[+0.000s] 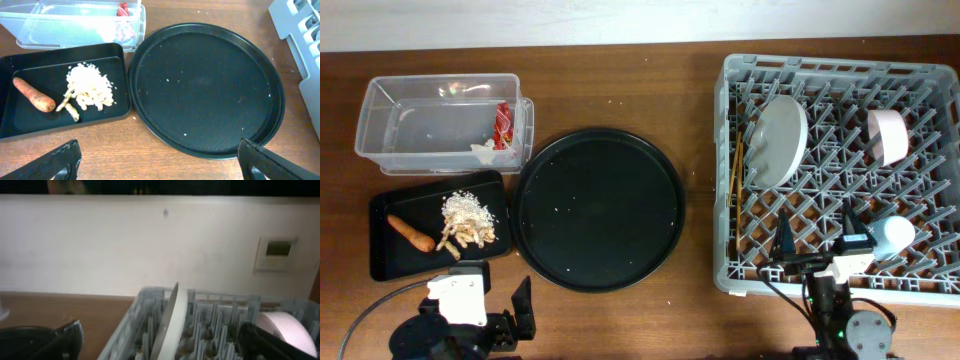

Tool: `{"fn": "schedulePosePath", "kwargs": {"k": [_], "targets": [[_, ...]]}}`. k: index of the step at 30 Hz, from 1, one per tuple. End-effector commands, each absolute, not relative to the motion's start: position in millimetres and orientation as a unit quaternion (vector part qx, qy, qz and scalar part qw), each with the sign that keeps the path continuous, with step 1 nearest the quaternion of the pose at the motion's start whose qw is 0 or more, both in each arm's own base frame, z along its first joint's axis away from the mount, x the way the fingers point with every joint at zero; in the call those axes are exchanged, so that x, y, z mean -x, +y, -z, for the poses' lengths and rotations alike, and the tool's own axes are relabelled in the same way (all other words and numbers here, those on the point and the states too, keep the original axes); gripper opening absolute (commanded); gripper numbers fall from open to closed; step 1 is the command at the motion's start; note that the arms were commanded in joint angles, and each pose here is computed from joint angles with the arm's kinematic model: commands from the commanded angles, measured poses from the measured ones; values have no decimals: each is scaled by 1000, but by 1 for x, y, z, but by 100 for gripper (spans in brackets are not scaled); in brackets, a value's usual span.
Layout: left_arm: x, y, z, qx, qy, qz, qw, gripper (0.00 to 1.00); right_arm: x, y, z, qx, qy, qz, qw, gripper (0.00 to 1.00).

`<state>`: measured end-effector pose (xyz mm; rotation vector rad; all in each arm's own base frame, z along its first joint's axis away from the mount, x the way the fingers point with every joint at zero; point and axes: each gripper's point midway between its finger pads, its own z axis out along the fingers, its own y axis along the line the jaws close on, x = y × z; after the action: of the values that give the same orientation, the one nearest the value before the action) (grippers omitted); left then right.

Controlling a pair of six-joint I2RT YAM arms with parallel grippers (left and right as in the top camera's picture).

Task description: Sort waste into correct bins and load items into the dishwasher rack

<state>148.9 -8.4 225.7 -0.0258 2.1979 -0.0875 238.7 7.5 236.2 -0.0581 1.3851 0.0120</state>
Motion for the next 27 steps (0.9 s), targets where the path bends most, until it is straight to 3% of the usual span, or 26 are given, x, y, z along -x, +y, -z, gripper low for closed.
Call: {"fn": "schedulePosePath", "kwargs": {"k": [1, 5, 27], "targets": [[-149, -10, -226, 3, 890, 38, 455, 99, -244, 6, -210, 53, 653, 31, 755, 98], [-149, -10, -226, 2, 890, 38, 455, 99, -246, 5, -156, 54, 731, 28, 679, 98], [-149, -10, -226, 3, 890, 38, 455, 99, -246, 6, -157, 57, 730, 26, 681, 98]]}}
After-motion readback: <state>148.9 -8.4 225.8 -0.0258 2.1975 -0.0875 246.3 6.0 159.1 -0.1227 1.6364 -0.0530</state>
